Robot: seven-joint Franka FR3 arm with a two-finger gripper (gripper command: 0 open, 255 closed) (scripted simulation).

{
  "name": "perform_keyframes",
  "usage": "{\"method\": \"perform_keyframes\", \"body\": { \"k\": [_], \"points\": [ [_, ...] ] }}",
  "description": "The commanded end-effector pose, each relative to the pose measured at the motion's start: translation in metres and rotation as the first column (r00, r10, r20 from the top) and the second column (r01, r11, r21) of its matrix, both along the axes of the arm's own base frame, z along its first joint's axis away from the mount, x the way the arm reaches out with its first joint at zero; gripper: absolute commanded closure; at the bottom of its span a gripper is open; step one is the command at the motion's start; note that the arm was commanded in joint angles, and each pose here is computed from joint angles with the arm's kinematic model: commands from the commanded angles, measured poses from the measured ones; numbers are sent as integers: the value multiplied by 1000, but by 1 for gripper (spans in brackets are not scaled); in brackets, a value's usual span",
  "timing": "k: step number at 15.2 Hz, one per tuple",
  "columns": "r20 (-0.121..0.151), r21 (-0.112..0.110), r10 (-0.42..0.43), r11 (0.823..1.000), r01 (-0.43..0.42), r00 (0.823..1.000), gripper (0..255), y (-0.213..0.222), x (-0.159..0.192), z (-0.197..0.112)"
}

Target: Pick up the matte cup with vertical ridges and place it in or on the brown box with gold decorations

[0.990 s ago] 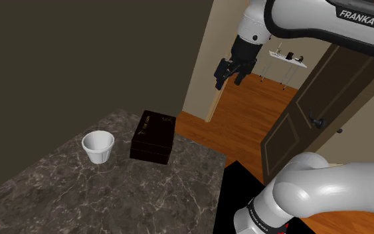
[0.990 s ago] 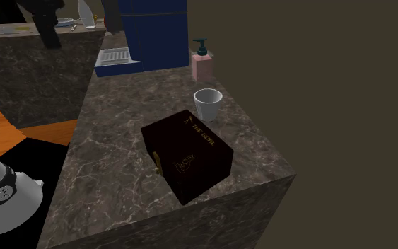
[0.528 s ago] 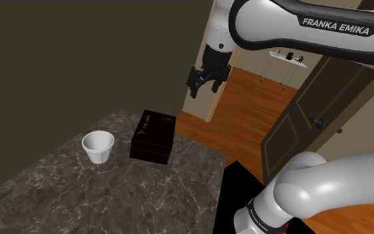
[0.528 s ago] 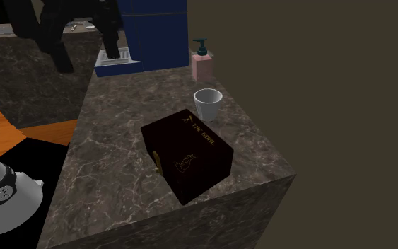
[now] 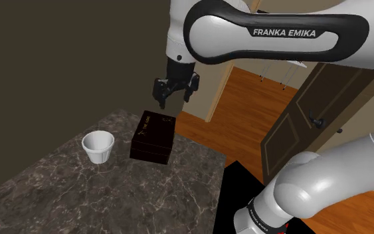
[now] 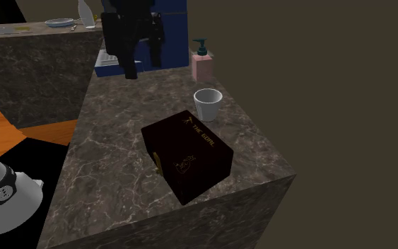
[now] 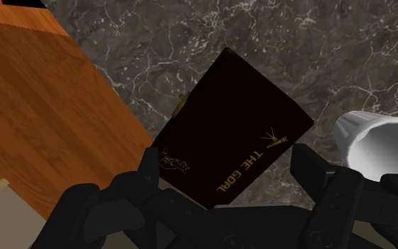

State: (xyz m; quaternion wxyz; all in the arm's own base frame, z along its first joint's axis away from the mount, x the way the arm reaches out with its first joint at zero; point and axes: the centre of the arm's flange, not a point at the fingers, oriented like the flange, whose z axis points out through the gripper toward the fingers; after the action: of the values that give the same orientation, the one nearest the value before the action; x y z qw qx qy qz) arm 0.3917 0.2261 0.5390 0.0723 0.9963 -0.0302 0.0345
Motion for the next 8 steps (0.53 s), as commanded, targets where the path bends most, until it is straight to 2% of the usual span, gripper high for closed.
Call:
{"method": "perform_keyframes", "body": {
  "k": [1,8],
  "points": [
    [-7,0,-1,1000,1,1000,0,23,10,-12],
    [-35,-4,0,1000,0,999,0,101,42,-55]
  ]
}}
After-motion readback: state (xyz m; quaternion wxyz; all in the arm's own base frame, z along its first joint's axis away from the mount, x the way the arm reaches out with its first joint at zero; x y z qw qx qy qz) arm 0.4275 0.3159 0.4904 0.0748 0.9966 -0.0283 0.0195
